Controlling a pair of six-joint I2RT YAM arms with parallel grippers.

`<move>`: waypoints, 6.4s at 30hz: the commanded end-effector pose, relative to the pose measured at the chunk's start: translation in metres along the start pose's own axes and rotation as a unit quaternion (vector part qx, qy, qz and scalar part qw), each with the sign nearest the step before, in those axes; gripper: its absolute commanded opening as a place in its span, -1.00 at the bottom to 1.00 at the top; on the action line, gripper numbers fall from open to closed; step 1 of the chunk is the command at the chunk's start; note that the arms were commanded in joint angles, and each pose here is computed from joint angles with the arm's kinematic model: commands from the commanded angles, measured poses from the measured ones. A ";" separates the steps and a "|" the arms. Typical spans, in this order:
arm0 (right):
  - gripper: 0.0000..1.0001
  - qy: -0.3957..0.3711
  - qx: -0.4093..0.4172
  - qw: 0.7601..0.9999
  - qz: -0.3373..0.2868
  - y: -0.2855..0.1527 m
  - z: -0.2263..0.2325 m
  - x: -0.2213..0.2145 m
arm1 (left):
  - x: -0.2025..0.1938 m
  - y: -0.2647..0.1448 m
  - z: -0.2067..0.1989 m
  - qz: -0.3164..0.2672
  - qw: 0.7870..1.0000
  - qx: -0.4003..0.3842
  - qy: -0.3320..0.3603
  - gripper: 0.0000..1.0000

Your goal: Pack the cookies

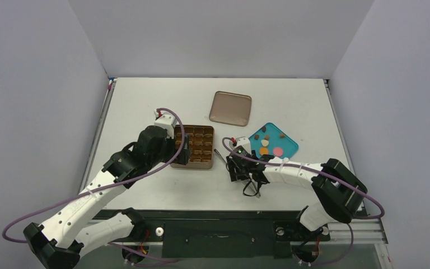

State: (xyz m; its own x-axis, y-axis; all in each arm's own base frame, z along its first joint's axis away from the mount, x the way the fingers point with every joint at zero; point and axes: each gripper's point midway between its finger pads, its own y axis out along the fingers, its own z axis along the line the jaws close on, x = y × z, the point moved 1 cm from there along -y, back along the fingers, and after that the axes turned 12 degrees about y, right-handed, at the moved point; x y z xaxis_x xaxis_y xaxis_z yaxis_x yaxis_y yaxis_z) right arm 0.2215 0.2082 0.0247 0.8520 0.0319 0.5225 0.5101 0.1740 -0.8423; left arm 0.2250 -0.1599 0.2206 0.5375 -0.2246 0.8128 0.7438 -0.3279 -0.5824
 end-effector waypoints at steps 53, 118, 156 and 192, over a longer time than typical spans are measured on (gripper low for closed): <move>0.29 0.105 -0.031 0.954 -0.279 0.026 0.033 0.040 | 0.001 0.000 0.030 -0.019 0.998 0.065 -0.012 0.93; -0.15 0.125 -0.077 0.980 -0.136 -0.105 -0.066 0.089 | 0.007 -0.013 0.027 -0.047 0.998 0.047 -0.019 0.93; -0.28 0.144 -0.066 0.981 -0.111 -0.058 -0.057 0.110 | 0.003 -0.009 0.025 -0.036 0.998 0.043 -0.015 0.93; -0.46 0.132 -0.105 0.981 -0.097 -0.043 -0.073 0.092 | 0.002 -0.008 0.027 -0.033 0.998 0.049 -0.014 0.93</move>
State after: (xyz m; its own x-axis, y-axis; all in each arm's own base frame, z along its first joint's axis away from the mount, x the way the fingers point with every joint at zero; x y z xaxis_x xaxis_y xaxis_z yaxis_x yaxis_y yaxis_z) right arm 0.2783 0.1333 0.0922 0.7582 -0.2281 0.6109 0.6192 -0.0420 -0.7841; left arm 0.2268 -0.1322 0.2227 0.5128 -0.1865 0.8380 0.8013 -0.2463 -0.5452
